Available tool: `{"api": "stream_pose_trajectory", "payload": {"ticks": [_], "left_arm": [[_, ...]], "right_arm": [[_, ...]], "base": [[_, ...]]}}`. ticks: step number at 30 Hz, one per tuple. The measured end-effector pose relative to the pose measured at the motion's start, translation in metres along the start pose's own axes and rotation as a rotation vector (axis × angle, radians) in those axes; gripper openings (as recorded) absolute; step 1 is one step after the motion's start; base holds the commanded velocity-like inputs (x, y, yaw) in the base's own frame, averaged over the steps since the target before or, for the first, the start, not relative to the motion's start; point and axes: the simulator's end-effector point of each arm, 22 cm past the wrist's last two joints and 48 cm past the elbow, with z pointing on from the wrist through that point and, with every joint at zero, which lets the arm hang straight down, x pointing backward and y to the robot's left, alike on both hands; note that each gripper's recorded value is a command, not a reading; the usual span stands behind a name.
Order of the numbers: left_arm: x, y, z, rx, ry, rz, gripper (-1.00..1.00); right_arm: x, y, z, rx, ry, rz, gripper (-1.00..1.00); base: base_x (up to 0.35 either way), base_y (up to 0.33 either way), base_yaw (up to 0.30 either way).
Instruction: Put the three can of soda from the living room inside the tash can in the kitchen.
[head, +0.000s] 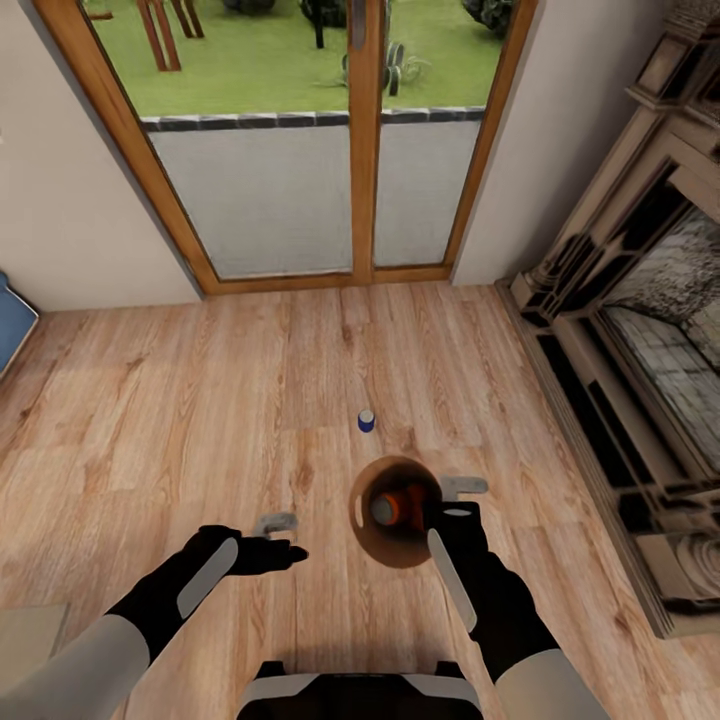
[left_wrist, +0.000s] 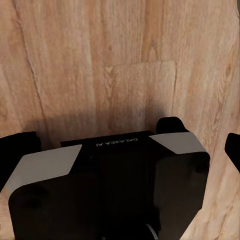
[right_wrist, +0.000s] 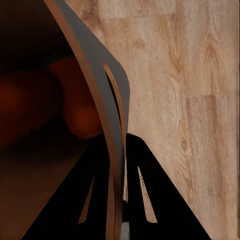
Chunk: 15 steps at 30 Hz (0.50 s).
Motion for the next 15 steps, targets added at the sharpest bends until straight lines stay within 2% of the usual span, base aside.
{"api": "stream_pose_trajectory", "payload": {"ticks": [4,11,14,15], "left_arm": [[0.006,0.01,0.001,-0.018,0.01,-0.015,1.0],[0.017,0.025,0.003,-0.049,0.029,-0.036,1.0],[0.022,0.034,0.003,-0.068,0.034,-0.047,1.0],[0.023,0.036,0.003,-0.073,0.034,-0.049,1.0]], "right_arm": [[0.002,-0.003,-0.002,0.004,-0.007,0.002,-1.0],[0.033,-0.007,-0.003,0.007,0.025,0.008,-1.0],[0.029,-0.014,-0.003,0.02,-0.022,0.048,-1.0],[0.031,-0.019,-0.003,0.037,-0.026,0.037,-1.0]], "base": [[0.0,0.0,-0.001],[0.0,0.0,0.0],[0.0,0.0,0.0],[0.0,0.0,0.0]]}}
